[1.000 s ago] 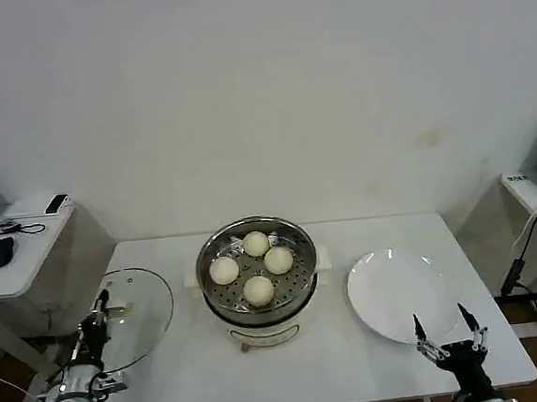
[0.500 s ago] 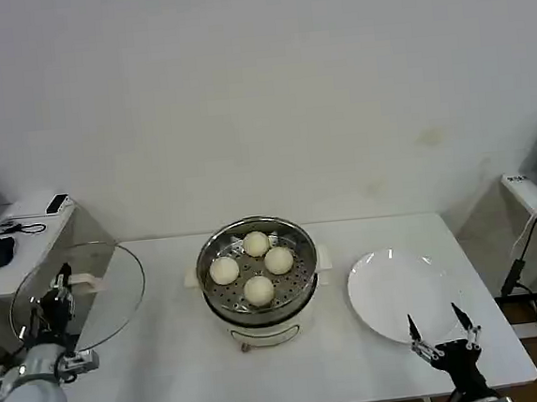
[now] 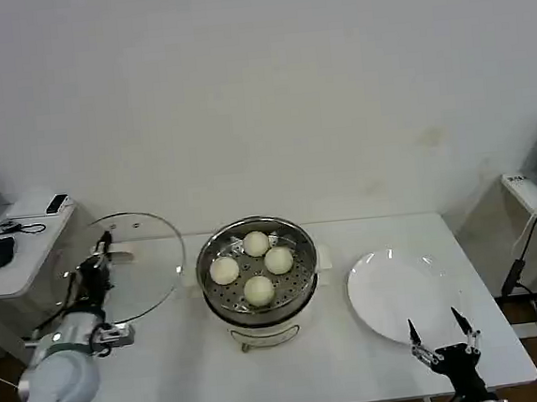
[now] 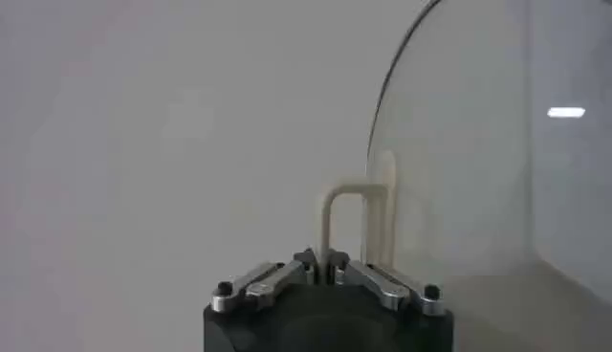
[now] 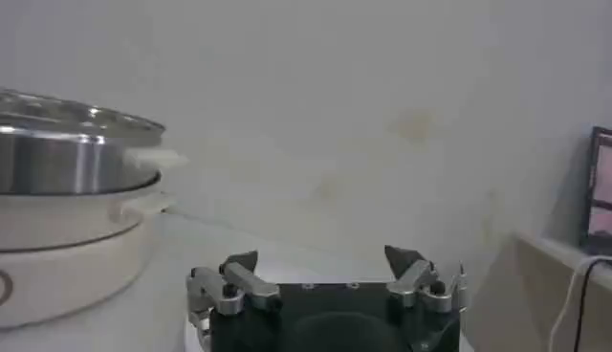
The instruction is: Take steamed baozi put them in steamer then cover it.
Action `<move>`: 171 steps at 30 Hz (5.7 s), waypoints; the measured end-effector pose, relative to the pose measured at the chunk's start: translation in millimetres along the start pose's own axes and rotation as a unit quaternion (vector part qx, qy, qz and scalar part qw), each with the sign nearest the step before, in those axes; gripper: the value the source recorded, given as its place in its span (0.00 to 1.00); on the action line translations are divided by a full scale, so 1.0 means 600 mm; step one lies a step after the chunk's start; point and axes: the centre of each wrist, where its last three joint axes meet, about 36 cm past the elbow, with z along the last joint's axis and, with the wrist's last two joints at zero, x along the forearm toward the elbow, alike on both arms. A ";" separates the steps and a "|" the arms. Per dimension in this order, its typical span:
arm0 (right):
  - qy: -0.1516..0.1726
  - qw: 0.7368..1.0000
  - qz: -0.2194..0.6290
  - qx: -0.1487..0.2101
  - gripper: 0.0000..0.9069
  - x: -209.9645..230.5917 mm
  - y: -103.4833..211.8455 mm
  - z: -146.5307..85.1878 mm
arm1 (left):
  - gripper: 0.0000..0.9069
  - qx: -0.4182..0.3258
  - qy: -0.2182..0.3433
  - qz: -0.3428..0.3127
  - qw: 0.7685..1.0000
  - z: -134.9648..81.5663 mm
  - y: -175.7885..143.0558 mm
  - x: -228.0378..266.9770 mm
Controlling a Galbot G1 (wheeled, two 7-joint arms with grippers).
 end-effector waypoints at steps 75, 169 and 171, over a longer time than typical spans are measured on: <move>0.018 0.999 -0.029 0.006 1.00 0.009 0.087 0.001 | 0.00 0.080 -0.093 0.093 0.988 -0.394 -0.007 -0.061; 0.019 0.995 -0.094 -0.026 1.00 0.035 0.111 -0.010 | 1.00 0.689 0.069 0.068 0.718 -0.124 -0.117 0.301; 0.019 0.995 -0.096 -0.027 1.00 0.036 0.113 -0.011 | 1.00 0.690 0.072 0.069 0.716 -0.125 -0.120 0.306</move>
